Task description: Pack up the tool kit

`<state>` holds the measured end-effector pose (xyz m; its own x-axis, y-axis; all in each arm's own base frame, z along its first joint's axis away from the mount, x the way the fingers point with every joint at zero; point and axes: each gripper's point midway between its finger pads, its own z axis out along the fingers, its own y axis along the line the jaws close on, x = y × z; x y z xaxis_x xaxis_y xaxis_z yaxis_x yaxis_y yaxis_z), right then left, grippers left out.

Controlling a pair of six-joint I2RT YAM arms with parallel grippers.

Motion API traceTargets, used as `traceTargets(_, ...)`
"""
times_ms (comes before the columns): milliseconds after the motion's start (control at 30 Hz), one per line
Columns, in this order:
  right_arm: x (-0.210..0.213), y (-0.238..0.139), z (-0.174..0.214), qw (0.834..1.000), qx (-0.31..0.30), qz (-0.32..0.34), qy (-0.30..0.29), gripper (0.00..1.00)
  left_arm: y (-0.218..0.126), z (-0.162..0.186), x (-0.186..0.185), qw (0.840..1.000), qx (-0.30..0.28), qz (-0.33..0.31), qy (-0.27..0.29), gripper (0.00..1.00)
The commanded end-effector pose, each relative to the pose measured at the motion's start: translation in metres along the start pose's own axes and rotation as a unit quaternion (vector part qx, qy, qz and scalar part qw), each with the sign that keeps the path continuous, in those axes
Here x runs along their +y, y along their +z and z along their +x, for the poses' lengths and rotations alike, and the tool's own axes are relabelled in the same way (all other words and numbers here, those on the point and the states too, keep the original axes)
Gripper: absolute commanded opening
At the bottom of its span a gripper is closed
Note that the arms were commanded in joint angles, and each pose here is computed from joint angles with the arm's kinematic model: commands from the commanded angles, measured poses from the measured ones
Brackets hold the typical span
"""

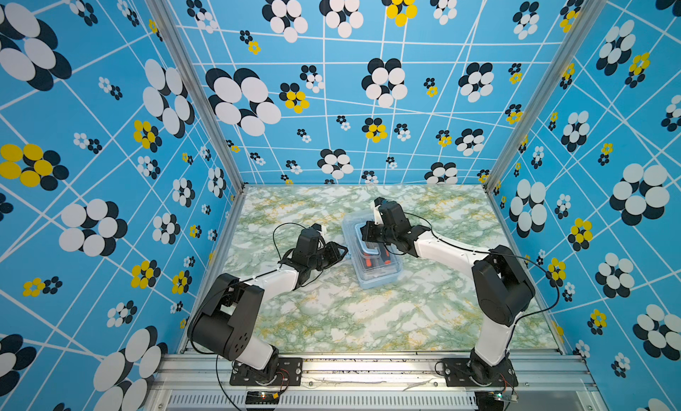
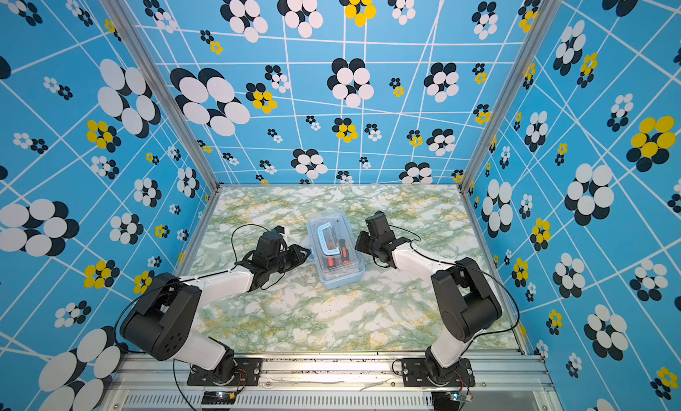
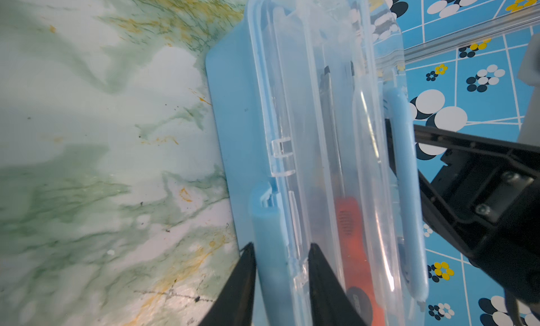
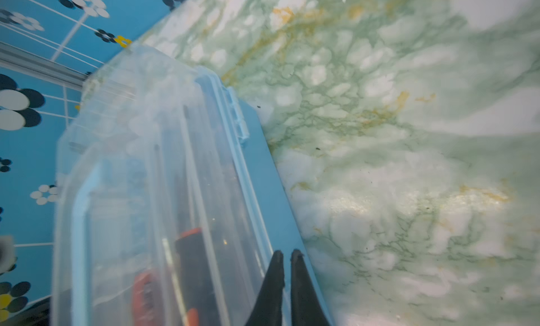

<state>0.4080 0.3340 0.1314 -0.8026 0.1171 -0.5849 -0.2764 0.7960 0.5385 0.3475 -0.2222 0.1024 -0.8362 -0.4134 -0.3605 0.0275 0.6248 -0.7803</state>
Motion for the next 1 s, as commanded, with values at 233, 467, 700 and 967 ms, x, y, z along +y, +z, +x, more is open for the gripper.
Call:
traceTargets(233,-0.067,0.02,0.138,0.974,0.207,0.085,0.02,0.0,-0.013,-0.011,-0.029,0.999,-0.027,0.03,0.021,0.34)
traceTargets(467,-0.068,0.021,0.139,0.974,0.208,0.086,0.02,0.0,-0.012,-0.009,-0.024,0.999,-0.025,0.025,0.022,0.33)
traceTargets(700,-0.068,0.02,0.138,0.974,0.208,0.087,0.019,0.0,-0.008,-0.008,-0.019,0.999,-0.026,0.023,0.018,0.3)
traceTargets(967,-0.068,0.021,0.138,0.974,0.208,0.088,0.021,0.0,-0.01,-0.012,-0.018,0.999,-0.039,0.02,0.016,0.31)
